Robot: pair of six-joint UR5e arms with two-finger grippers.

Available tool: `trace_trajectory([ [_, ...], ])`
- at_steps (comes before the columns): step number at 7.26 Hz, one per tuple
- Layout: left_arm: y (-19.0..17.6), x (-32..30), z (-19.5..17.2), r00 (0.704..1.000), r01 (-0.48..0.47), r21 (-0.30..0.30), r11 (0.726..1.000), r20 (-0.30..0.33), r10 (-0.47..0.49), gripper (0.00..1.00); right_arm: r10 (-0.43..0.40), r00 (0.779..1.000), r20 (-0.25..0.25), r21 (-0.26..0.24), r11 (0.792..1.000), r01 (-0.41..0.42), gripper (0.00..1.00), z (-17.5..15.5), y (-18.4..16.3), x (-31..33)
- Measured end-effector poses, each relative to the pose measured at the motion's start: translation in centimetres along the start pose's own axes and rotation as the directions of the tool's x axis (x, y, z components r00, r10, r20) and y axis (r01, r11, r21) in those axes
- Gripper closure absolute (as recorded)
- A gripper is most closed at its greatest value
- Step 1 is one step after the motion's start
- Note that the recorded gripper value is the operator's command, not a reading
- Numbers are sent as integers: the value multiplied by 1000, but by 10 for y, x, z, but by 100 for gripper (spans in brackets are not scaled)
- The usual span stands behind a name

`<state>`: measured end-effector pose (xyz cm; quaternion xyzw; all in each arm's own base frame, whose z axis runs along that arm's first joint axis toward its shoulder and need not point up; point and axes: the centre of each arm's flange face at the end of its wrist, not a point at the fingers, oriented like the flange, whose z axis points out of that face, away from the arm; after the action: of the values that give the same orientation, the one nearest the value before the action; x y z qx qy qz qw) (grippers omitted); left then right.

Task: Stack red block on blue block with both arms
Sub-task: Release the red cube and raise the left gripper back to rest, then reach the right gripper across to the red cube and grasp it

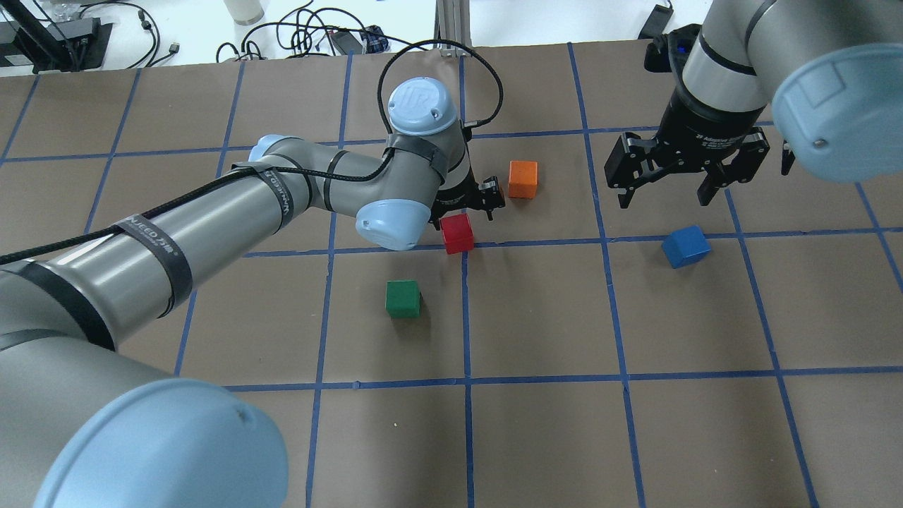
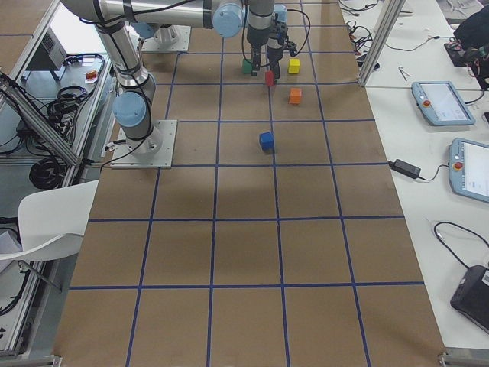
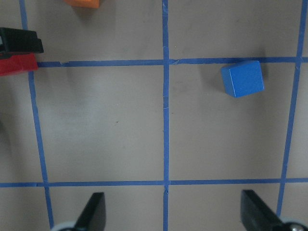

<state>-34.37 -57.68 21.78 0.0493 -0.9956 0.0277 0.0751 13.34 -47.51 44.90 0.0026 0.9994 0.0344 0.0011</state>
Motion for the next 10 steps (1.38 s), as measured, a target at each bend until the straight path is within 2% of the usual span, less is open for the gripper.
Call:
trace_trajectory([
  [1, -12, -24, -32, 1000, -20, 13, 1000, -3, 20, 0, 0, 1000, 0, 1, 1000, 0, 0, 1, -1, 0],
  [3, -26, -90, -109, 992, -121, 3, 993, 21, 121, 0, 8, 1000, -1, -3, 1000, -8, 0, 3, -5, 3],
  [5, -10, -150, -195, 987, -148, -12, 989, 62, 148, 0, 10, 1000, 4, -16, 1000, -10, 0, 10, -10, 4],
  [7, 28, -176, -269, 984, -155, -1, 988, 91, 154, 0, 15, 1000, 8, -45, 999, -15, 0, 27, -23, 3],
  [8, 44, -177, -292, 982, -162, 21, 987, 105, 159, 0, 16, 1000, 13, -35, 999, -15, 0, 34, -37, 2],
  [10, 52, -177, -302, 979, -165, 24, 986, 127, 161, 0, -2, 1000, 20, 82, 997, 1, 0, 40, -66, -8],
])
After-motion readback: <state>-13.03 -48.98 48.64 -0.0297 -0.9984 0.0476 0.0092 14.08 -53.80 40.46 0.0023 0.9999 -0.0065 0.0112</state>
